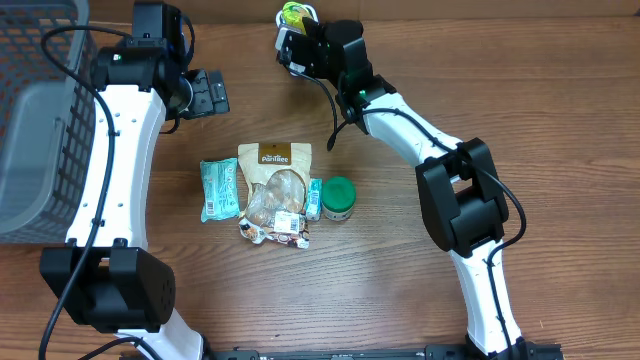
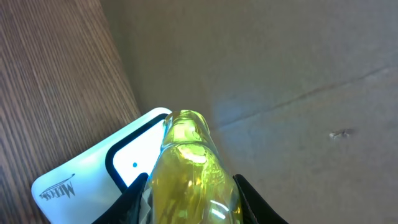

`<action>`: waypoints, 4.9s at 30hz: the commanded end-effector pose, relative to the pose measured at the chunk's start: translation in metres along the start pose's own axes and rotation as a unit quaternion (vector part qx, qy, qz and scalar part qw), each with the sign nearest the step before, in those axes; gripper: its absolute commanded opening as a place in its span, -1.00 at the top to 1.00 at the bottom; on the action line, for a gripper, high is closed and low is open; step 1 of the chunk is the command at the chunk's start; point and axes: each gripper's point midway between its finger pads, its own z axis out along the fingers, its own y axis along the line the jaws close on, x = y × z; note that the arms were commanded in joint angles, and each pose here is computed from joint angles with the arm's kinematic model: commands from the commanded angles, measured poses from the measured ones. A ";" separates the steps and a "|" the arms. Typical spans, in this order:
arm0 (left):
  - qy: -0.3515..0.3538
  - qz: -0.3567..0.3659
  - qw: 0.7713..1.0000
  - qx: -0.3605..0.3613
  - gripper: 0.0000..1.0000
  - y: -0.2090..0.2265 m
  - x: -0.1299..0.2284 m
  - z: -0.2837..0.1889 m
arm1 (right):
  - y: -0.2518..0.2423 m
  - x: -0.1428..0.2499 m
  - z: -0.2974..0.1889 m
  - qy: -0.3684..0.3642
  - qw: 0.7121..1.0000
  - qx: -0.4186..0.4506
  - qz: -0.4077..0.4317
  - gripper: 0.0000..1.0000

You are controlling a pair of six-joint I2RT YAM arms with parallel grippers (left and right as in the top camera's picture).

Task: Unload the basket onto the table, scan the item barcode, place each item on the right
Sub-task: 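Hold the yellow bottle's base against the scanner window with the right gripper, then move the yellow bottle right and lower it onto the table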

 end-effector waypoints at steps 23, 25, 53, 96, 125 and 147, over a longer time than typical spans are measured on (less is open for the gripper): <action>-0.009 0.000 1.000 0.005 -0.99 -0.003 -0.003 -0.006 | 0.060 0.033 -0.004 0.054 0.991 -0.118 0.042 0.92; -0.009 0.000 1.000 0.005 -0.99 -0.003 -0.003 -0.006 | 0.058 0.032 -0.003 0.051 0.991 -0.113 0.041 0.93; -0.009 0.000 1.000 0.005 -0.99 -0.003 -0.003 -0.006 | 0.015 0.025 0.019 -0.031 0.996 0.000 0.087 0.91; -0.009 0.000 1.000 0.005 -0.99 -0.003 -0.003 -0.006 | -0.100 0.066 -0.192 0.230 0.837 -0.009 0.497 0.93; -0.009 0.000 1.000 0.005 -0.99 -0.003 -0.003 -0.006 | -0.052 0.234 -0.347 0.515 0.570 0.009 0.641 0.69; -0.009 0.000 1.000 0.005 -0.99 -0.003 -0.003 -0.006 | 0.019 0.267 -0.342 0.554 0.542 -0.017 0.632 -0.57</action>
